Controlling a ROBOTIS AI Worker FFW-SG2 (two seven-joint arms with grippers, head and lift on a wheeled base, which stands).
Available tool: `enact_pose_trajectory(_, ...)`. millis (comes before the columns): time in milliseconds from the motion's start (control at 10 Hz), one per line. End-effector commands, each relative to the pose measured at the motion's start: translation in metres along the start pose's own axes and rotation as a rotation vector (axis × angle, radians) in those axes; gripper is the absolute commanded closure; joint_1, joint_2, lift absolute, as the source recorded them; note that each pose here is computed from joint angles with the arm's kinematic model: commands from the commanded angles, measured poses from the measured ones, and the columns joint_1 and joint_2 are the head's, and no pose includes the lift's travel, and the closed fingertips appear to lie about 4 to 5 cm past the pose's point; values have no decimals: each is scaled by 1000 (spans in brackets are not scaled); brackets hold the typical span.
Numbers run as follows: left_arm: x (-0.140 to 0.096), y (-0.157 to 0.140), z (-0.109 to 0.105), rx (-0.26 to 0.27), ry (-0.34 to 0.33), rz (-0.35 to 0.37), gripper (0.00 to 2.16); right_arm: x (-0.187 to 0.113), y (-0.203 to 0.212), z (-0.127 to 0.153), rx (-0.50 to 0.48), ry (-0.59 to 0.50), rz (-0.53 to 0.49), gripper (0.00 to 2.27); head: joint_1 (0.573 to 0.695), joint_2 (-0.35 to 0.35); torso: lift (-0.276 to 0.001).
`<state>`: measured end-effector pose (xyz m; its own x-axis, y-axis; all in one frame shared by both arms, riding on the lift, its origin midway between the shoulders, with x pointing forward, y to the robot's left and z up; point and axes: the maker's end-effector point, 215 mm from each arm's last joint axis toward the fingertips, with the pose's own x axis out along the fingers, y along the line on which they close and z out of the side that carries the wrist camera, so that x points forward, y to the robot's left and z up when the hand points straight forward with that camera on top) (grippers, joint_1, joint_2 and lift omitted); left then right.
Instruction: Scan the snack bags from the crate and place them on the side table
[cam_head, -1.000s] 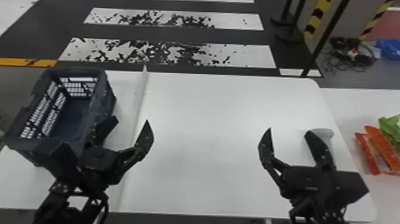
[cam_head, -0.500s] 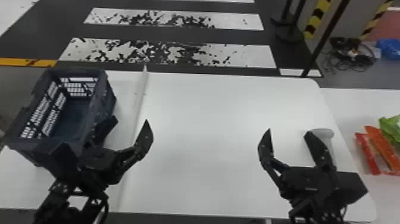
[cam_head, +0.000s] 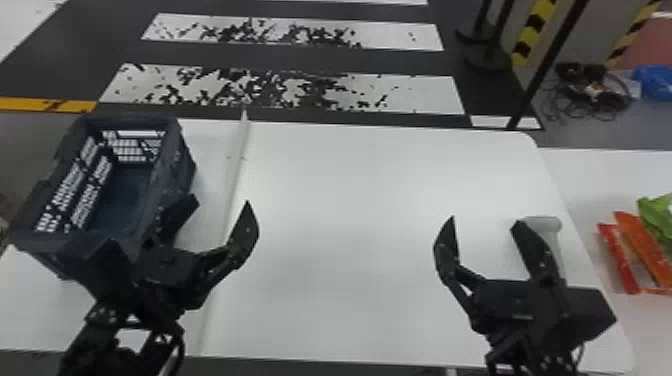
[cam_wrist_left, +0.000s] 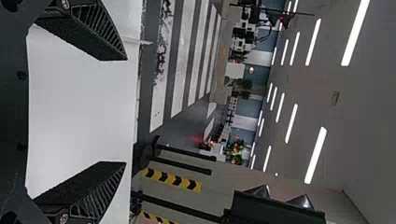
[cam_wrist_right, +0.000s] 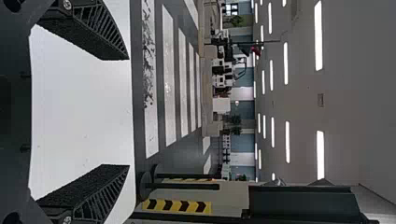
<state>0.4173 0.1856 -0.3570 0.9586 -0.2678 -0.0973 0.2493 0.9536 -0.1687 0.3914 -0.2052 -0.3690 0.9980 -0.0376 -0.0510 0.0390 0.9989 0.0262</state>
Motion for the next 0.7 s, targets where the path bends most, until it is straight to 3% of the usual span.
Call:
enact_pose_trajectory(0,0,-1,2,3,-3,-2,73,-1,1,-1,1,2,2,60,695,-27,-81)
enact_pose_trajectory(600,-2,1,0,7,12,5,73,-1,7,-1,6,3,11,60,695,-19,-81)
